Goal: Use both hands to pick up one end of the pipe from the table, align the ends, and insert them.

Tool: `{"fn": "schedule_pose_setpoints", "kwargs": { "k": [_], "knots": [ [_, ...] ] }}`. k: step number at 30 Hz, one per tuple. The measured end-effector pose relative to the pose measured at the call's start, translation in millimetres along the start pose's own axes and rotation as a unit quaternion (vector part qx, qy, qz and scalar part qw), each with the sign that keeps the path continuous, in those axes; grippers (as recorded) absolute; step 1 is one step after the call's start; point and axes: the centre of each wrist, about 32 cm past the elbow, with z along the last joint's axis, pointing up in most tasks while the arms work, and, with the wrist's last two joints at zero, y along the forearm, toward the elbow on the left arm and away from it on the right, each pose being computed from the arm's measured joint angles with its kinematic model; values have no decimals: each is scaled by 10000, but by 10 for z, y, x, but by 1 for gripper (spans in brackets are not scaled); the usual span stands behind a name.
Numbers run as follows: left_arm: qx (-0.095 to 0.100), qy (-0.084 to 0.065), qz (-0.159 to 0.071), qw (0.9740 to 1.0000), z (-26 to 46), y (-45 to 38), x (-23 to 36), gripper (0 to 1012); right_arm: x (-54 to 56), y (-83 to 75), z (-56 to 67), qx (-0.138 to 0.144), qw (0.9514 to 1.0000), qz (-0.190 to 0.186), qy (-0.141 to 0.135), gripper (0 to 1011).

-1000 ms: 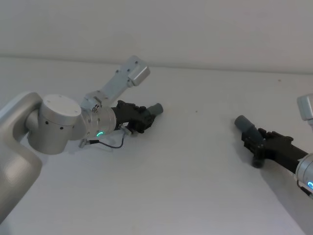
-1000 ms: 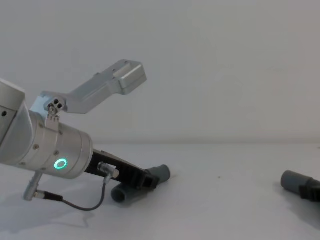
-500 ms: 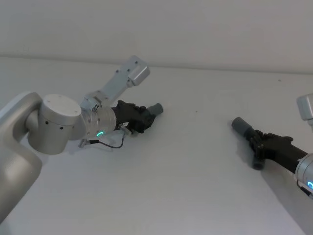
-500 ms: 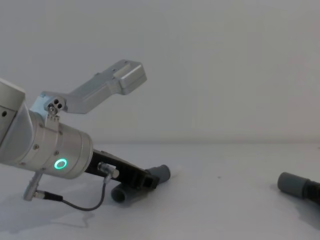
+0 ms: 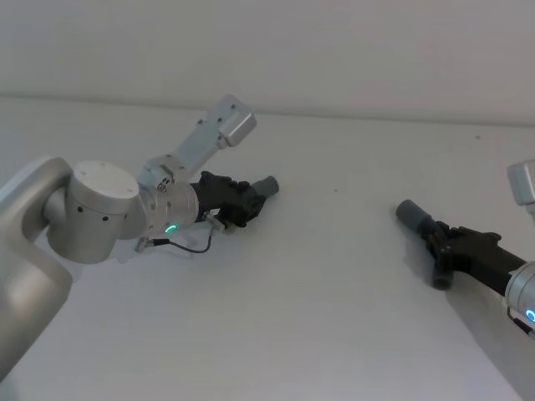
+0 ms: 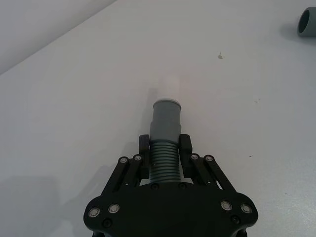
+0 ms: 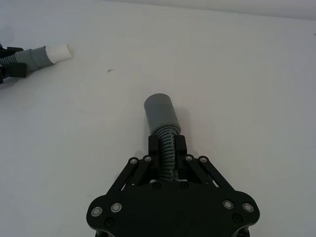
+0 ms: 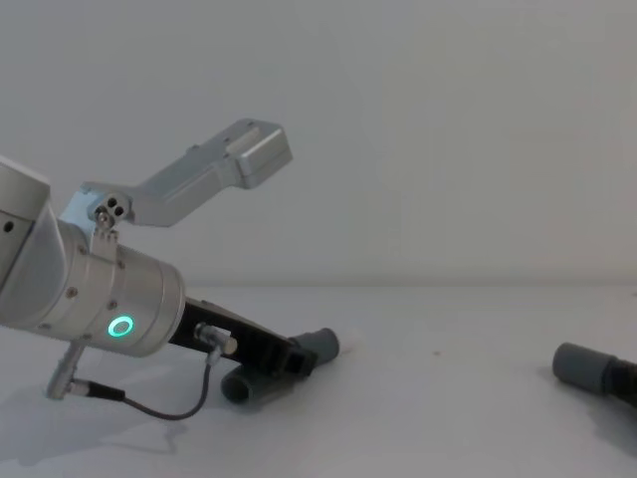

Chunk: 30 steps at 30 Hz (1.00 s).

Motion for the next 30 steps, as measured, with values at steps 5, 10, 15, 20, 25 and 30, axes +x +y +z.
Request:
{"fn": "schedule_pose_setpoints", "kwargs": {
  "k": [5, 10, 15, 20, 25, 30],
  "knots": [
    [0, 0, 0, 10000, 0, 0, 0, 345, -6, -3, 4, 63, 10000, 7, -37, 183],
    [-6, -11, 2, 10000, 1, 0, 1, 345, -22, -13, 20, 249, 9996, 18, -152, 182],
    [-79, -101, 12, 9999, 30, 13, 14, 345, -35, -29, 54, 480, 9984, 51, -285, 182],
    [-214, -250, 9, 9995, 89, 43, 33, 345, -17, -61, 114, 778, 9959, 141, -431, 182],
    [-398, -462, -36, 9981, 180, 93, 75, 345, 36, -94, 175, 1025, 9926, 302, -567, 182],
    [-588, -706, -158, 9956, 272, 156, 136, 345, 126, -135, 240, 1265, 9877, 581, -714, 182]
  ]
}}
